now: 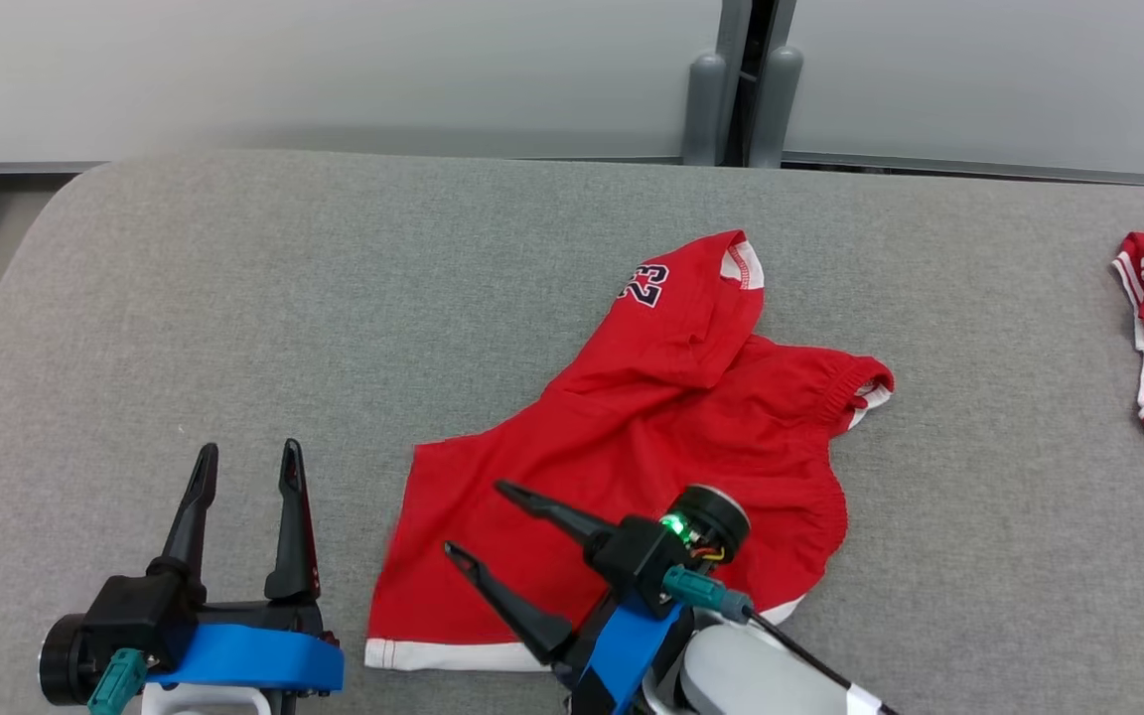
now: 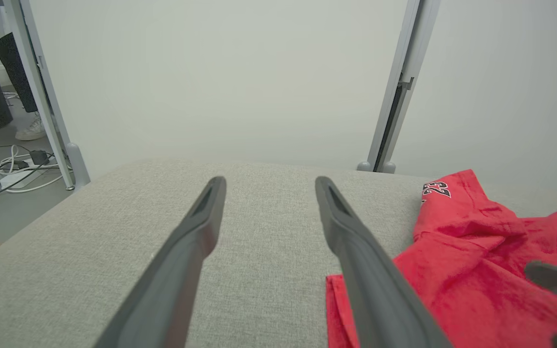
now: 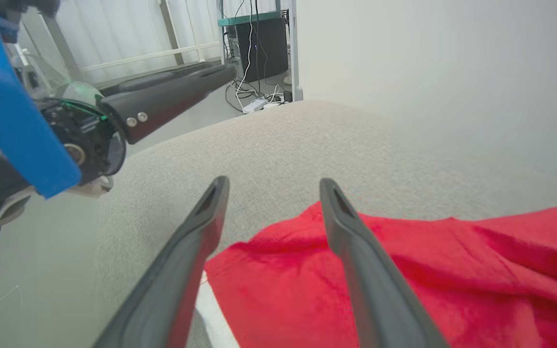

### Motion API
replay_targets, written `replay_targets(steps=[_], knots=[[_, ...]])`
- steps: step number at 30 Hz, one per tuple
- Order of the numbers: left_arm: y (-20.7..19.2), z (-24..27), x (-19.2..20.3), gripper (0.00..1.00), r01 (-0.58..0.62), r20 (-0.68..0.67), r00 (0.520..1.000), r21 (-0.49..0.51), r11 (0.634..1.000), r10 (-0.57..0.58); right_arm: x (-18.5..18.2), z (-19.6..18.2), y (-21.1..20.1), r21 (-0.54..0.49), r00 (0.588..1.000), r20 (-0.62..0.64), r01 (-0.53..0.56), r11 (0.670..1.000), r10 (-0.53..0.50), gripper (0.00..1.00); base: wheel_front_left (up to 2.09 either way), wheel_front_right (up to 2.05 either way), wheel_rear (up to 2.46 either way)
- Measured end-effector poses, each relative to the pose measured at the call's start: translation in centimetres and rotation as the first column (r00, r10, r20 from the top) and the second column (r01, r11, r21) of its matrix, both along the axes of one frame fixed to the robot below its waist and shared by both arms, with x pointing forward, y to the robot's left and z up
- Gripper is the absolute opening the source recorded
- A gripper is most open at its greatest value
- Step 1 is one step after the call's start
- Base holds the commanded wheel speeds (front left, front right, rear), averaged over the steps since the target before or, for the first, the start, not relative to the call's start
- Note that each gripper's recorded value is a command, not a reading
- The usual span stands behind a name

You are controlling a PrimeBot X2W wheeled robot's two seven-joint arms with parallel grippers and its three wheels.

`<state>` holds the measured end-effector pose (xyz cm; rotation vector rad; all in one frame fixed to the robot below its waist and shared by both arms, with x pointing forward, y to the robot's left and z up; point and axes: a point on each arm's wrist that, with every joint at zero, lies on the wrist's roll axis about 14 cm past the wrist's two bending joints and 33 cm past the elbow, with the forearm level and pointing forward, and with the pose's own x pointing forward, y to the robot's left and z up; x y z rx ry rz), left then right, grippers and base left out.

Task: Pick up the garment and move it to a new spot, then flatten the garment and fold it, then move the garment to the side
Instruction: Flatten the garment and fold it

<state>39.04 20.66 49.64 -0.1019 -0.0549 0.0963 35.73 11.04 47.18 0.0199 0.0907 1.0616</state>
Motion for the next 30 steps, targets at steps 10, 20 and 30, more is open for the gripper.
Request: replay_targets(steps=[10,20,30], knots=[[-1.3,0.6,0.8,1.00,0.039,0.020,0.999,0.001,0.999,-0.039,6.7,2.9,-8.4,0.048,0.939,0.084,0.330,0.943,-0.333,1.00,0.00,0.00,0.00],[-2.7,0.6,1.2,1.00,0.079,0.025,0.997,-0.004,0.997,-0.079,6.6,-0.6,-19.1,-0.046,0.821,0.071,0.571,0.820,-0.567,1.00,0.00,0.00,0.00],[-2.9,0.2,1.2,1.00,0.087,0.014,0.996,-0.005,0.996,-0.087,4.0,-6.2,-21.1,-0.181,0.796,-0.038,0.588,0.788,-0.604,1.00,0.00,0.00,0.00]])
